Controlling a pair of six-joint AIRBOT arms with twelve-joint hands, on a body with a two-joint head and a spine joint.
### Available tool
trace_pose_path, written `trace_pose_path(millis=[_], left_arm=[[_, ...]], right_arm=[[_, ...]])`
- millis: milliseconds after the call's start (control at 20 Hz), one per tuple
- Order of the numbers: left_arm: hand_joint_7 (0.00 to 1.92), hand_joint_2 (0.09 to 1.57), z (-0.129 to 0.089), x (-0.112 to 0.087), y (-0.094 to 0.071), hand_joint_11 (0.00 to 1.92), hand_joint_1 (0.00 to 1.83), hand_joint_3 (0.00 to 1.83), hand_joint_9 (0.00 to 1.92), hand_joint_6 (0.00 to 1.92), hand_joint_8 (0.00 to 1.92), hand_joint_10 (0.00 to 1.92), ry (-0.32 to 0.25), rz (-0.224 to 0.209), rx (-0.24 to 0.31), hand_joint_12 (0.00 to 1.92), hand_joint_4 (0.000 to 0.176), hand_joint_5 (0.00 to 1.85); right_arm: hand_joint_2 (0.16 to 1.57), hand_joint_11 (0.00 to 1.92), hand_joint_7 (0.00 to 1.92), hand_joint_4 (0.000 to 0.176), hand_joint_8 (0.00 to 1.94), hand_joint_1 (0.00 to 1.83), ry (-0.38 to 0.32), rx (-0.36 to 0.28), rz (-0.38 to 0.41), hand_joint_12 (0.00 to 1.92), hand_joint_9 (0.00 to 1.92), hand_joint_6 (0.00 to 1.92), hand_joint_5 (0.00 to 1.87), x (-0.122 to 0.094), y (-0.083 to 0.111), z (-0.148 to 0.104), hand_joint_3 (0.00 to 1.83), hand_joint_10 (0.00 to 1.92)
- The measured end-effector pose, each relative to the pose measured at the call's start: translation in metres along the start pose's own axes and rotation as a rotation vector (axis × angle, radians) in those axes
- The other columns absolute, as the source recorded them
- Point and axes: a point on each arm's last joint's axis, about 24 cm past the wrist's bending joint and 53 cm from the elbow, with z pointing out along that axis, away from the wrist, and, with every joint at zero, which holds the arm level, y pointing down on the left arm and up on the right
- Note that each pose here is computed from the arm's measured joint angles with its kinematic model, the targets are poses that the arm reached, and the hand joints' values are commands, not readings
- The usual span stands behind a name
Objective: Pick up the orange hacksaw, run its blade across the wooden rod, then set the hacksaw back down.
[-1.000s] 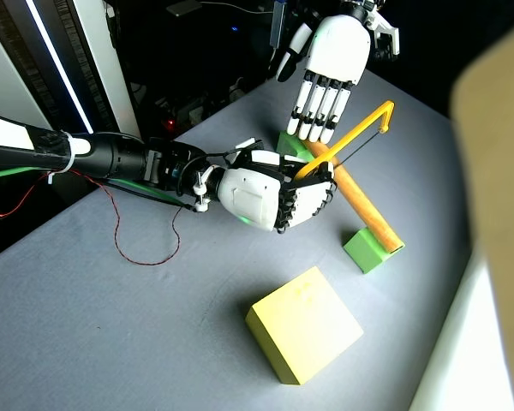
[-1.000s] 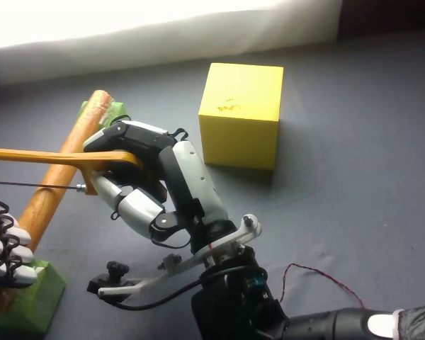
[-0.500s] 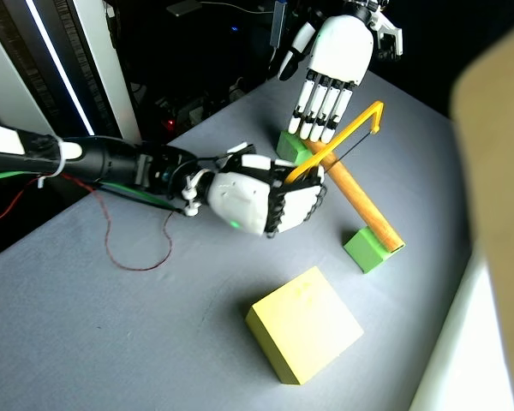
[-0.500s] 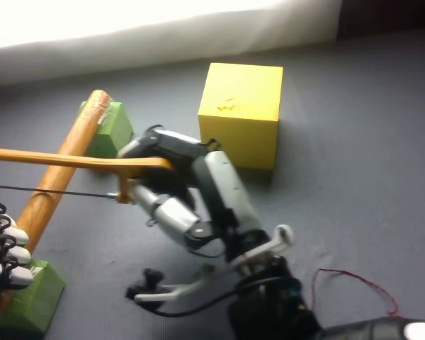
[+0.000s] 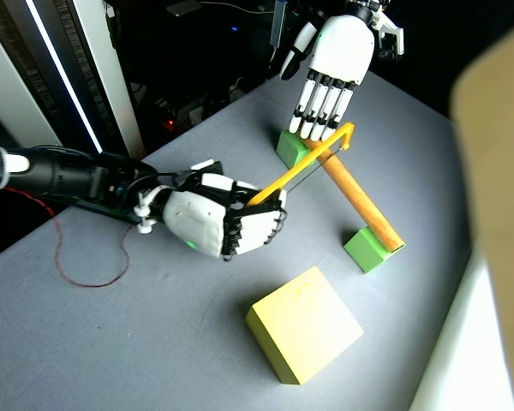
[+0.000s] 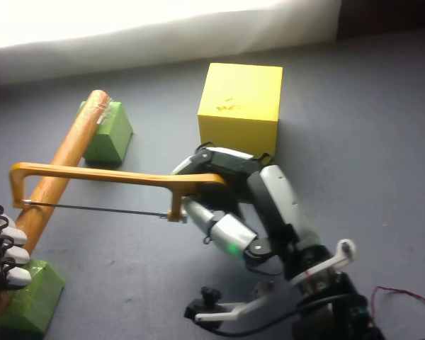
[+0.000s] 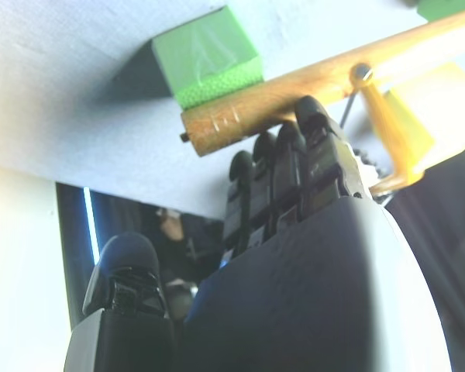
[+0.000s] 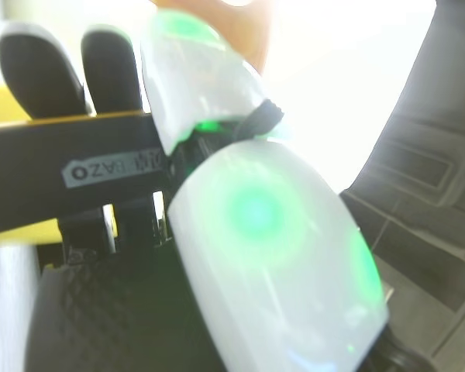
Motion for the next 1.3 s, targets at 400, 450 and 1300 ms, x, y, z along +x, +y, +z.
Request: trace_pose_path(millis=[400, 450, 1300], left_arm=[[0.16, 1.28, 0.000, 0.000, 0.001, 0.00, 0.16, 0.00, 0.12, 0.00, 0.00, 0.01, 0.001, 0.001, -0.001, 0.41, 0.000, 0.16], [0.16, 1.28, 0.000, 0.000, 0.000, 0.00, 0.16, 0.00, 0.12, 0.00, 0.00, 0.01, 0.000, 0.000, -0.001, 0.42, 0.000, 0.16], [0.16, 1.29, 0.000, 0.000, 0.000, 0.00, 0.13, 0.00, 0.14, 0.00, 0.00, 0.00, -0.001, 0.000, 0.000, 0.37, 0.000, 0.18]], right_arm=[[1.15, 0.98, 0.90, 0.000, 1.11, 1.37, -0.012, -0.064, 0.005, 1.41, 0.92, 0.96, 0.81, -0.013, 0.042, 0.004, 0.00, 1.38], [1.15, 0.98, 0.91, 0.000, 1.09, 1.37, -0.014, -0.078, 0.008, 1.42, 0.93, 0.95, 0.83, -0.015, 0.052, 0.004, 0.00, 1.37], [1.14, 1.00, 0.90, 0.000, 1.09, 1.37, -0.136, -0.024, -0.032, 1.39, 0.95, 0.94, 0.86, -0.078, 0.072, -0.058, 0.00, 1.32]])
